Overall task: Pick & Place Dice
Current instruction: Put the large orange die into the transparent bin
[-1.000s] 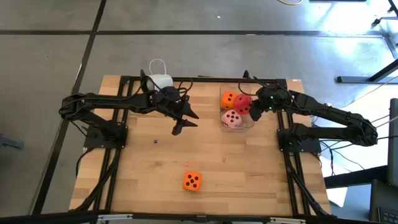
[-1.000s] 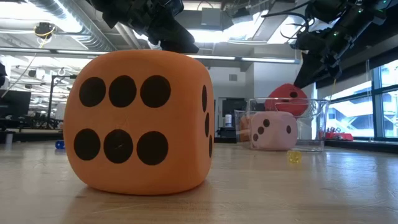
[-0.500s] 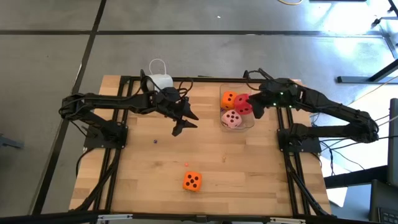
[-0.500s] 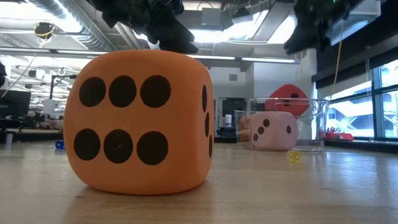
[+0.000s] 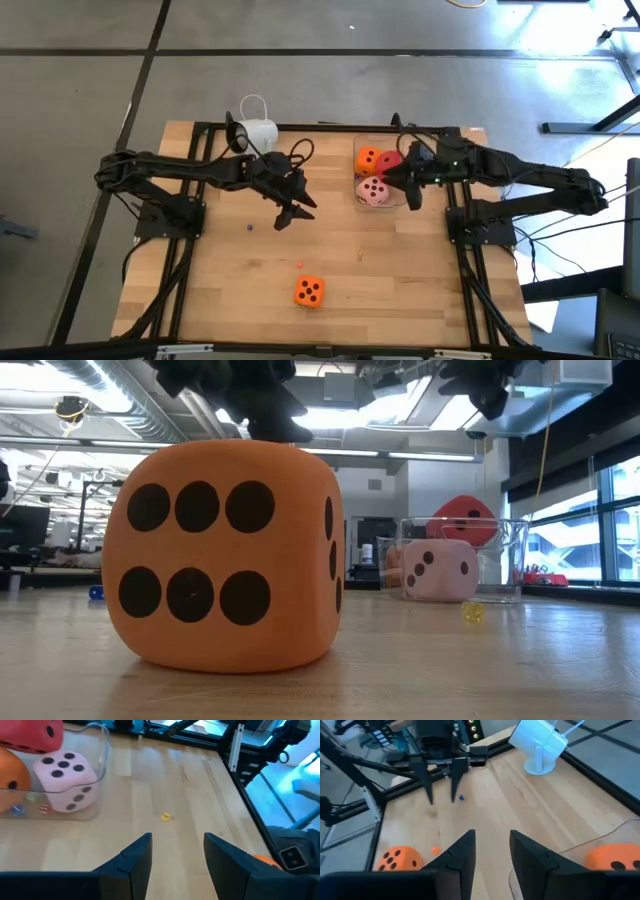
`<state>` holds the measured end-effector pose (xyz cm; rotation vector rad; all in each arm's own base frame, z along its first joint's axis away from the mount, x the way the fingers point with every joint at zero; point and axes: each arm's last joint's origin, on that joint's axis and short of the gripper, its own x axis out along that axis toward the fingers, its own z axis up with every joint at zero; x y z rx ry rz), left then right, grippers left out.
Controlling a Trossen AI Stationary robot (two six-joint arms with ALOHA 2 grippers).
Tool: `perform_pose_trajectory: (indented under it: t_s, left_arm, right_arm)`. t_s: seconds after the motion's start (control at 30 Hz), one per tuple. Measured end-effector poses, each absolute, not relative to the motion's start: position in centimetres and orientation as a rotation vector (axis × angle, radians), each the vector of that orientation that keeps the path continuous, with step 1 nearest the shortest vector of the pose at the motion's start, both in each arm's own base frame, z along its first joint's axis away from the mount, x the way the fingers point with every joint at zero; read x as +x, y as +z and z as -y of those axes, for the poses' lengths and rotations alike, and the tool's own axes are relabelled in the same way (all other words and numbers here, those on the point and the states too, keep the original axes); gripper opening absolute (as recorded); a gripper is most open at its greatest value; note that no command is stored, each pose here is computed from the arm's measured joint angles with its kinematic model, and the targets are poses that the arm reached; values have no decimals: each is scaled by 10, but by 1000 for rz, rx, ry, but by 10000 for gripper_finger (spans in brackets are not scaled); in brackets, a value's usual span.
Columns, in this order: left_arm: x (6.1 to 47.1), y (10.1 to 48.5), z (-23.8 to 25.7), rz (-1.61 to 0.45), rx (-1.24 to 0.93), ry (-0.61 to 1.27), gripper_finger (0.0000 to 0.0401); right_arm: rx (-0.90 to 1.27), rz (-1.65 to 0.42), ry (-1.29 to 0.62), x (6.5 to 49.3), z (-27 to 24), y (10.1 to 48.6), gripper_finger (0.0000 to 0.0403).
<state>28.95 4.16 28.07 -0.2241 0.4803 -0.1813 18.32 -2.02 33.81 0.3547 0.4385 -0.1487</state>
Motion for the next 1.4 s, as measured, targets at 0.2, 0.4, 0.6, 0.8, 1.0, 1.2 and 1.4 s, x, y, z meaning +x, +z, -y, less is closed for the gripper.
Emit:
perform_pose_trajectory:
  t_s: [0.2, 0.4, 0.6, 0.8, 1.0, 1.2, 1.4]
  left_arm:
    - [290, 279, -26, -516, -292, -246, 183]
    - [291, 279, -11, -535, -367, -292, 212]
    - [292, 280, -2, -541, -395, -312, 228]
    - [291, 280, 4, -558, -455, -314, 226]
    - [291, 280, 16, -585, -515, -331, 234]
    - [294, 274, 33, -629, -573, -315, 237]
    - [299, 262, 47, -693, -607, -324, 237]
  right_arm:
    - [274, -494, -181, 199, 6, 328, 121]
    - [208, -518, -191, 214, -14, 318, 121]
    - [161, -481, -60, 219, -45, 319, 121]
    - [142, -452, 79, 220, -79, 319, 121]
    - [200, -505, 133, 227, -105, 306, 121]
    - [230, -549, 161, 245, -130, 283, 121]
    - [252, -499, 234, 262, -155, 268, 121]
